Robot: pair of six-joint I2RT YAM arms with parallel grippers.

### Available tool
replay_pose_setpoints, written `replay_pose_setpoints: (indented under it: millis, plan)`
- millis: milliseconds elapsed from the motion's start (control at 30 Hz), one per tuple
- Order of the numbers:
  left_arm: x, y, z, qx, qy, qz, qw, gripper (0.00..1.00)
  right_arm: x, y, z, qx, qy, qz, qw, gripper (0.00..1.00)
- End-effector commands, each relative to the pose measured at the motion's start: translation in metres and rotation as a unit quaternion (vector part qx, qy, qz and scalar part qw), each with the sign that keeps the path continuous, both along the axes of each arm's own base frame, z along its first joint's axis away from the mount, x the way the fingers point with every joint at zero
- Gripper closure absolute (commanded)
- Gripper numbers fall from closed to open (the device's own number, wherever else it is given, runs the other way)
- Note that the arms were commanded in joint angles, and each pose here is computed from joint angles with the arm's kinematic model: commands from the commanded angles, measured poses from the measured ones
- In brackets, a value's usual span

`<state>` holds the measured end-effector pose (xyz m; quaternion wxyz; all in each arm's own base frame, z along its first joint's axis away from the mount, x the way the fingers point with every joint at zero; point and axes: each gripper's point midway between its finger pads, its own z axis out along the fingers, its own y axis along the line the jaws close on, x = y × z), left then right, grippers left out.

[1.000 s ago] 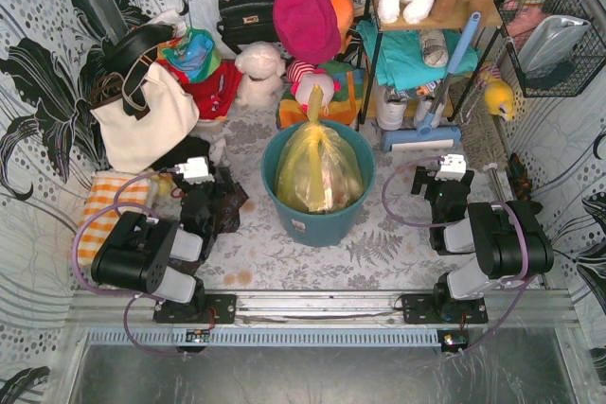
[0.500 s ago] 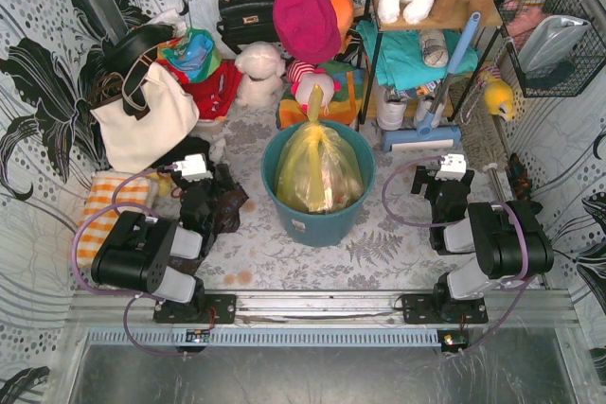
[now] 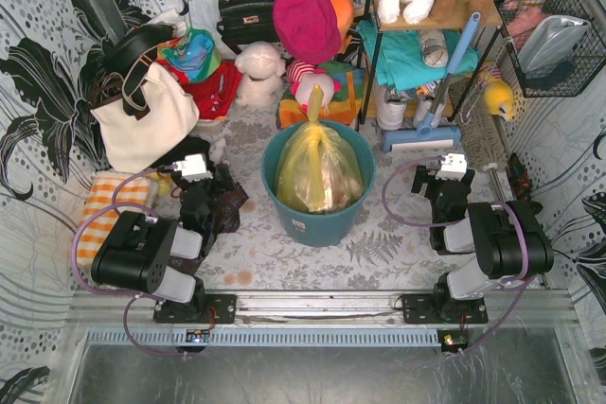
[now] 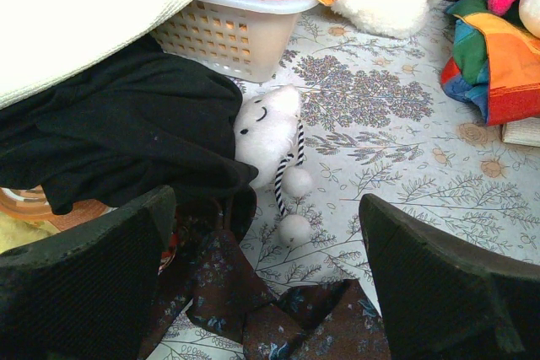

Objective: Tie the trash bag

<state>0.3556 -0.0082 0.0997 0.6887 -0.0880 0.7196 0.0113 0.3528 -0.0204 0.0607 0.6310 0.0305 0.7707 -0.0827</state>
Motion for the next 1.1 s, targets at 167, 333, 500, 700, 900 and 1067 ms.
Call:
replay_pose_setpoints:
  millis: [167, 333, 500, 700, 900, 1067]
  plan:
    - [0.0067, 0.0022, 0.0141, -0.007, -0.025, 0.006, 1.0, 0.02, 0.0082, -0.001, 0.0156, -0.003, -0.03, -0.001, 1.0, 0.03]
    - [0.0069, 0.0022, 0.0143, -0.006, -0.025, 0.006, 1.0, 0.02, 0.0077, -0.0009, 0.0149, -0.002, -0.029, 0.0, 1.0, 0.03]
    - [0.0073, 0.0027, 0.0144, -0.007, -0.025, 0.007, 1.0, 0.02, 0.0077, -0.0013, 0.015, -0.003, -0.029, -0.001, 1.0, 0.03]
    - [0.0074, 0.0025, 0.0147, -0.006, -0.025, 0.006, 1.0, 0.02, 0.0081, -0.0011, 0.0155, -0.002, -0.03, -0.001, 1.0, 0.03]
    - [0.0077, 0.0027, 0.0132, -0.007, -0.022, 0.006, 1.0, 0.02, 0.0076, -0.0007, 0.0149, -0.002, -0.029, 0.0, 1.0, 0.03]
    - [0.0145, 0.0021, 0.011, -0.012, -0.011, -0.004, 1.0, 0.02, 0.0079, -0.0007, 0.0152, -0.002, -0.029, 0.0, 1.0, 0.03]
